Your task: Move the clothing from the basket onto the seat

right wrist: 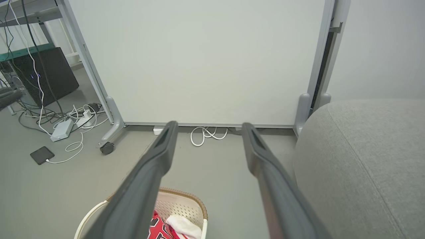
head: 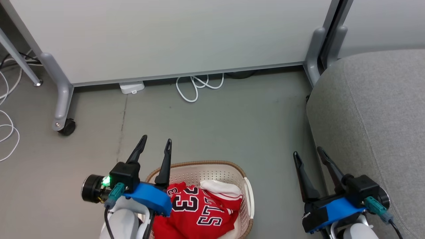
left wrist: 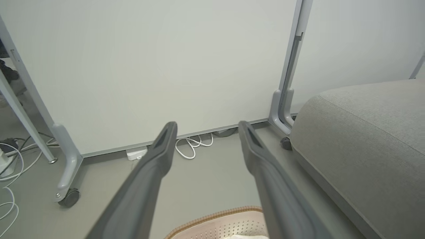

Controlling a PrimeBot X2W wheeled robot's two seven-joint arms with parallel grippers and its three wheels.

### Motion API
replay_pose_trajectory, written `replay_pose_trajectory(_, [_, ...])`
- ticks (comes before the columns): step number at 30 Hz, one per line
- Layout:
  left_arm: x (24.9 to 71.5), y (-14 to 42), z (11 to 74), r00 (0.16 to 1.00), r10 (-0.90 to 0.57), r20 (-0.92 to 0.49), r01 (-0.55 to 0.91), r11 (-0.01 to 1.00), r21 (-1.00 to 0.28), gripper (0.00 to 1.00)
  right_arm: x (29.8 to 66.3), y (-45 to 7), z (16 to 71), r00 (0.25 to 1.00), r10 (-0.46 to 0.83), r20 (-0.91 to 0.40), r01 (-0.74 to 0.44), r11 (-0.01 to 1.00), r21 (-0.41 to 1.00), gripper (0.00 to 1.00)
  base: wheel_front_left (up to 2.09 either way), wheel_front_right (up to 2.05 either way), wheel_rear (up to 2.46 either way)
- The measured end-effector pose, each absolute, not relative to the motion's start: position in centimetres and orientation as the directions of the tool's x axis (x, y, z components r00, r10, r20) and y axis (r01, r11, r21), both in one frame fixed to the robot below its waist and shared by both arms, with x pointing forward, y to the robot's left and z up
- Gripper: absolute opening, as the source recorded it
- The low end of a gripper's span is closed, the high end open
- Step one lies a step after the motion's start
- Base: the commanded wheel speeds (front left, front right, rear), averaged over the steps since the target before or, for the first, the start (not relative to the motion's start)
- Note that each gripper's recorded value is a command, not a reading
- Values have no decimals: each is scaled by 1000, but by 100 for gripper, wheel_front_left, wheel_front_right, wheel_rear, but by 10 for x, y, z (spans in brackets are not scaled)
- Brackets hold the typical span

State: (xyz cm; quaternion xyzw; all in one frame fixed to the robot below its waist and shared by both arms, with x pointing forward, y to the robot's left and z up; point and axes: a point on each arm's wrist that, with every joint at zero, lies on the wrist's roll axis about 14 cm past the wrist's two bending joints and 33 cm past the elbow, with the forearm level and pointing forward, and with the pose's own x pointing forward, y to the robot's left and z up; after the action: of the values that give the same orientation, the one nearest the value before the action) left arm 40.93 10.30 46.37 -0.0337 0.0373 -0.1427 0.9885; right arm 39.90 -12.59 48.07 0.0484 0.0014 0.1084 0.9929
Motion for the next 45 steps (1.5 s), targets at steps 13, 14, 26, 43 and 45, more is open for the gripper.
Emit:
replay_pose_trajectory(13, [444, 61, 379, 831, -453, -322, 474, 880, -15, 100, 431, -140, 459, 983, 181, -35, -177, 980, 96, 100, 0, 0, 0])
replay_pose_trajectory(14, [444, 61, 379, 831, -453, -322, 474, 880, -15, 100, 431, -140, 459, 983, 181, -35, -177, 980, 96, 100, 0, 0, 0])
replay_pose_trajectory(26, [449, 45, 271, 627, -494, -602, 568, 819, -80, 100, 470, -152, 420, 983, 158, -92, -151, 986, 75, 100, 0, 0, 0])
replay_pose_trajectory(43, [430, 71, 143, 296, -367, -882, 589, 797, -134, 100, 501, -163, 349, 971, 141, -191, -136, 990, 38, 100, 0, 0, 0])
replay_pose_trajectory(45, [432, 74, 133, 277, -353, -894, 577, 805, -140, 100, 502, -164, 340, 968, 141, -205, -137, 990, 36, 100, 0, 0, 0])
